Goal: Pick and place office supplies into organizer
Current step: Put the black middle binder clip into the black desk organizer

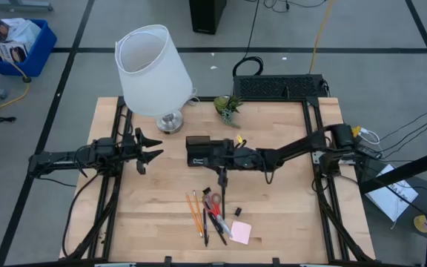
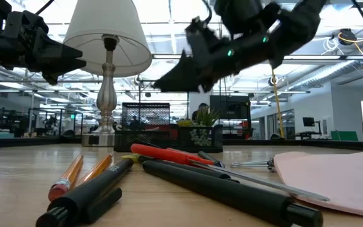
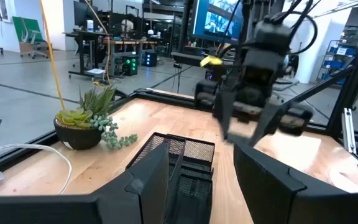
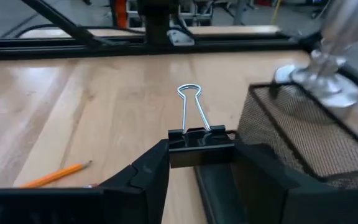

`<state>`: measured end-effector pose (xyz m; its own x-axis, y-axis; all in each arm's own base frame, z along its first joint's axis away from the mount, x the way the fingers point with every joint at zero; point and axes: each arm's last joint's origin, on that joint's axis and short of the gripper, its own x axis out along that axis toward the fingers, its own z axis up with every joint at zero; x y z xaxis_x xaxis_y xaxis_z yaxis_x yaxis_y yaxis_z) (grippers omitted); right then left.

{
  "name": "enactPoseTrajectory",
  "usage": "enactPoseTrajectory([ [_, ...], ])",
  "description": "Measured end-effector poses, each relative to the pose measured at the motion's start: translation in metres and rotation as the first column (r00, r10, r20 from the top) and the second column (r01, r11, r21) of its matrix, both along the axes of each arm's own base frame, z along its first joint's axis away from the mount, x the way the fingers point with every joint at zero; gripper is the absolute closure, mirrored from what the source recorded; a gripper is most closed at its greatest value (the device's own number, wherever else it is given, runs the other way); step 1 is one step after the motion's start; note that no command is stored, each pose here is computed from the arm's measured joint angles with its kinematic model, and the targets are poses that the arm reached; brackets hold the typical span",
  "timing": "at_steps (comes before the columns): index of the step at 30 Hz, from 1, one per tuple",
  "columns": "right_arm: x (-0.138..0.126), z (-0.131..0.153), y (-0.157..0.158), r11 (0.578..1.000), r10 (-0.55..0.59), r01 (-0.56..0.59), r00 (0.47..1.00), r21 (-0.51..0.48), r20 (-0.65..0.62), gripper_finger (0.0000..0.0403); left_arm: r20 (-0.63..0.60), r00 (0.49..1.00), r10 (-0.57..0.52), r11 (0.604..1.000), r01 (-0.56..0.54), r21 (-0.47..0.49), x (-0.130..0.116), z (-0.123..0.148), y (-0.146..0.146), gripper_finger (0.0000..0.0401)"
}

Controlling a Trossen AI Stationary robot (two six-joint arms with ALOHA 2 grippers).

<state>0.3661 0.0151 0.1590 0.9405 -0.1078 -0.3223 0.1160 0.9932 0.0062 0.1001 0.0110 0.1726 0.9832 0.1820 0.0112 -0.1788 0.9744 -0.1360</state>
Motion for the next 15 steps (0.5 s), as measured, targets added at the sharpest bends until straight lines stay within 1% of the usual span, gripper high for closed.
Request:
enactPoseTrajectory([
  [3,0.007,-0.017,-0.003,0.999,0.01,-0.01,1.0,0.033,-0.018,0.025,0.0,1.0,-0.001,1.0,0.001,0.0,0.0,0.0,0.0,0.0215],
  [6,0.017,-0.029,-0.004,1.0,0.011,-0.01,0.999,0.013,-0.037,0.0249,0.001,1.0,0.0,1.0,0.0,0.0,0.0,0.0,0.0,0.0215],
  [11,0.036,-0.035,-0.007,1.0,0.001,-0.001,1.0,0.006,-0.03,0.0247,-0.001,1.0,0.0,1.0,0.0,0.0,0.0,0.0,0.0,0.0215],
  [15,0.045,-0.039,-0.009,1.0,-0.008,0.008,0.999,-0.002,-0.05,0.0248,0.0,1.0,0.0,1.0,0.0,0.0,0.0,0.0,0.0,0.0215],
])
